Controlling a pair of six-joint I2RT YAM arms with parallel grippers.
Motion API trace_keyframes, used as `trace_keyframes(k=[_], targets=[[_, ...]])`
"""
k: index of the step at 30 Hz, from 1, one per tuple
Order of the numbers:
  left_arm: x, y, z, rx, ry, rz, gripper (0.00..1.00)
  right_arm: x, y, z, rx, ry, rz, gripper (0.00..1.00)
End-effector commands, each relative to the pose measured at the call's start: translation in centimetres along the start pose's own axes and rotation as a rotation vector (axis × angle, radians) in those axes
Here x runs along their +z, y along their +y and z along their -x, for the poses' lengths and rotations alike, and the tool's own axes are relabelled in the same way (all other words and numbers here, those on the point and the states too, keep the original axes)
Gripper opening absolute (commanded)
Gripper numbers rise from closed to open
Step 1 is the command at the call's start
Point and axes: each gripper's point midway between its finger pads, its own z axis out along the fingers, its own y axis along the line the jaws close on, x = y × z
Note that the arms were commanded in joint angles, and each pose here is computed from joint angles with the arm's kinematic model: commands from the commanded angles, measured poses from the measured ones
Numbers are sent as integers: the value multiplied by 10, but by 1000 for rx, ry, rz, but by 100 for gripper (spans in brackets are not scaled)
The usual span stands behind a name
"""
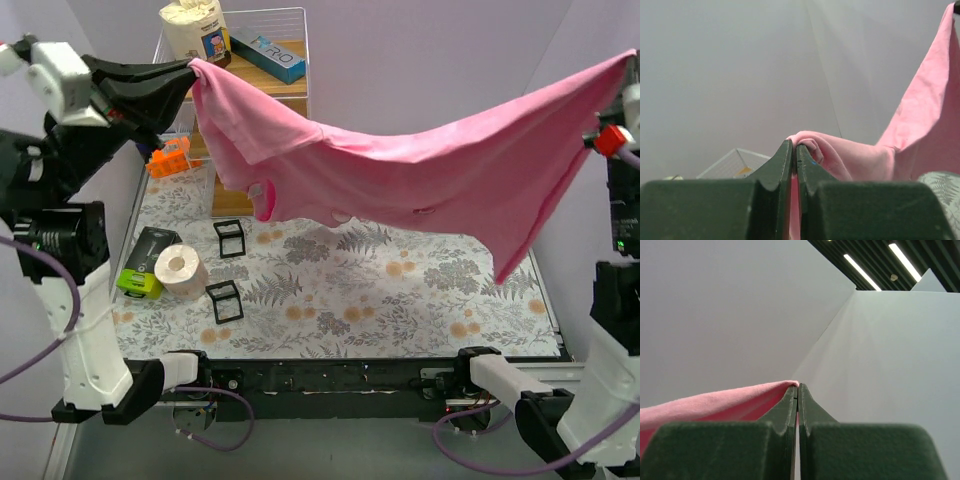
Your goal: Remove the brooch from the garment
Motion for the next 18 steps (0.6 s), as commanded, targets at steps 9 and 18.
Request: trace_keyframes(k=[9, 18], targets=[[-16, -36, 104, 76, -251, -47, 0, -69, -39, 37, -3, -31, -89, 1], [22, 21, -17, -126, -73, -21, 0, -58, 8, -57, -88, 167, -73, 1]])
